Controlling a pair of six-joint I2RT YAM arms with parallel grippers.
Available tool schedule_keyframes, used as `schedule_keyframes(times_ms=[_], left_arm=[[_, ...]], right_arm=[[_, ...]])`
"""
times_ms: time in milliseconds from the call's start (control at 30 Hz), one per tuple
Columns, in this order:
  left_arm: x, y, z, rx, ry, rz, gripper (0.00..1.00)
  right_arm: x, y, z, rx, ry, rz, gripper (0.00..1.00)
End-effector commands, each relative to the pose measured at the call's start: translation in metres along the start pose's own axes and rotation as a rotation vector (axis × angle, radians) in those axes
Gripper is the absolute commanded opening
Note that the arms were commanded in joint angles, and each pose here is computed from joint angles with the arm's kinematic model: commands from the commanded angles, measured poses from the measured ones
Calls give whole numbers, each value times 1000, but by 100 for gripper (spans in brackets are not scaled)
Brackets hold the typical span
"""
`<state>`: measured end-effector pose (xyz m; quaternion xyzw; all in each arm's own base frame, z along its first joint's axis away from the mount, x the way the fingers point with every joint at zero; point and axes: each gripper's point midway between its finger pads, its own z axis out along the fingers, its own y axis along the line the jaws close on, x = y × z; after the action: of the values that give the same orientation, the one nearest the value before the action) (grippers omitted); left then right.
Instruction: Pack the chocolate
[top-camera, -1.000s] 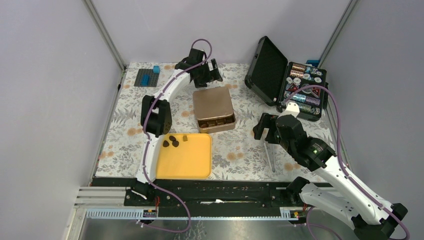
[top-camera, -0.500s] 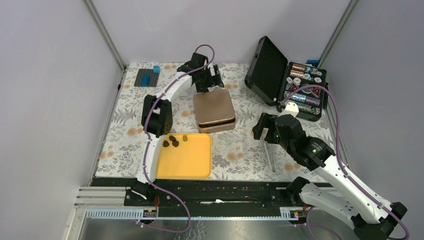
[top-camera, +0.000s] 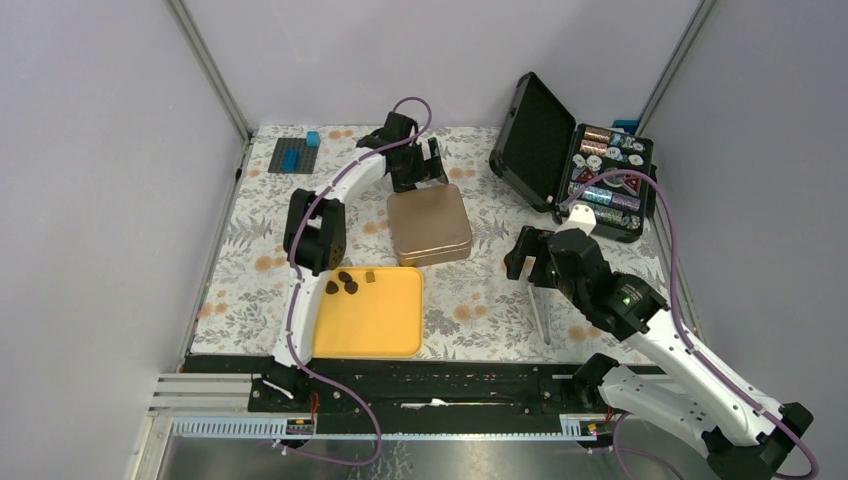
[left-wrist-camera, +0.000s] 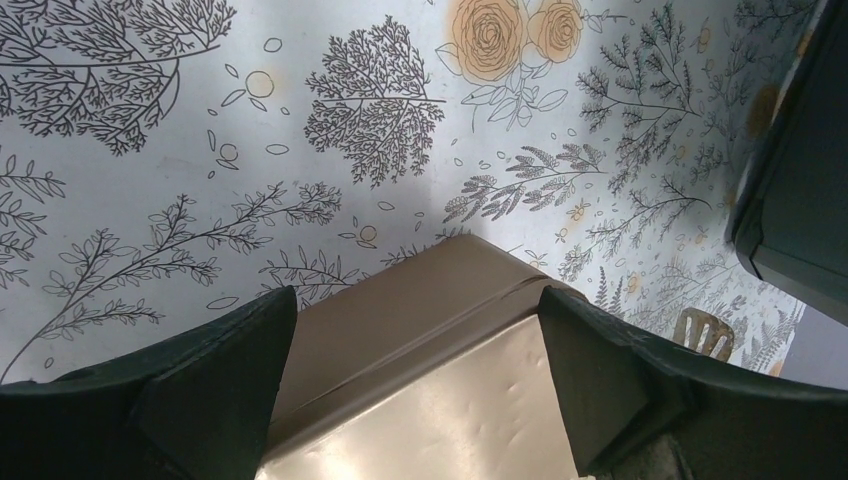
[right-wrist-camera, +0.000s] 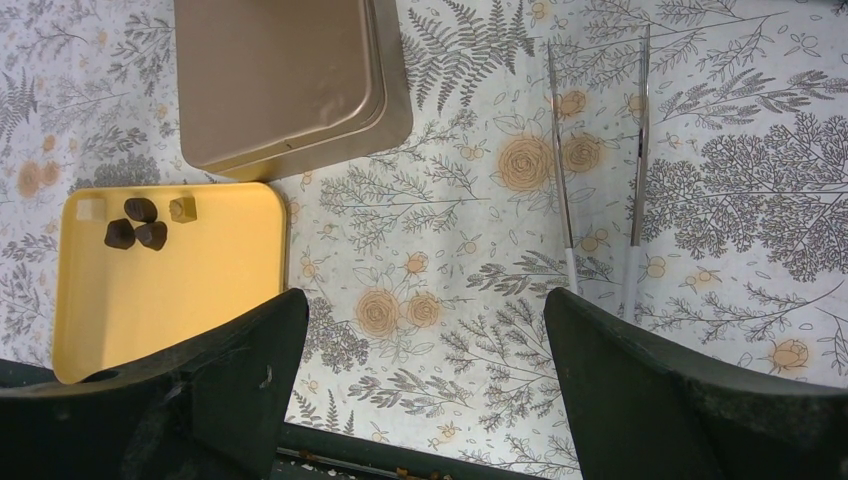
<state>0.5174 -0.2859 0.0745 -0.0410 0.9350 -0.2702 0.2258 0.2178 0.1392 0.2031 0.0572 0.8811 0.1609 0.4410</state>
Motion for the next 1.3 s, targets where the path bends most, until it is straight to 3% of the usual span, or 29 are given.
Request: schedule_keyframes(times_ms=[0, 633, 900, 1067, 1167, 1267], left_arm=[[-19, -34, -33, 80, -75, 60, 97], [-31, -47, -53, 67, -130, 116, 98], [-53, -54, -112, 15, -263, 147, 99], [-42, -35, -140, -10, -290, 131, 99], [-29, -13, -145, -74, -288, 124, 99], [-7, 2, -143, -108, -242, 115, 99]], right_arm=[[-1, 4, 1, -17, -8, 12, 95], [6, 18, 12, -54, 48, -24, 95], [14, 52, 46, -108, 167, -90, 92], [8, 67, 75, -104, 164, -141, 82], [-4, 74, 93, -83, 130, -171, 57], [-15, 82, 109, -76, 93, -196, 41]])
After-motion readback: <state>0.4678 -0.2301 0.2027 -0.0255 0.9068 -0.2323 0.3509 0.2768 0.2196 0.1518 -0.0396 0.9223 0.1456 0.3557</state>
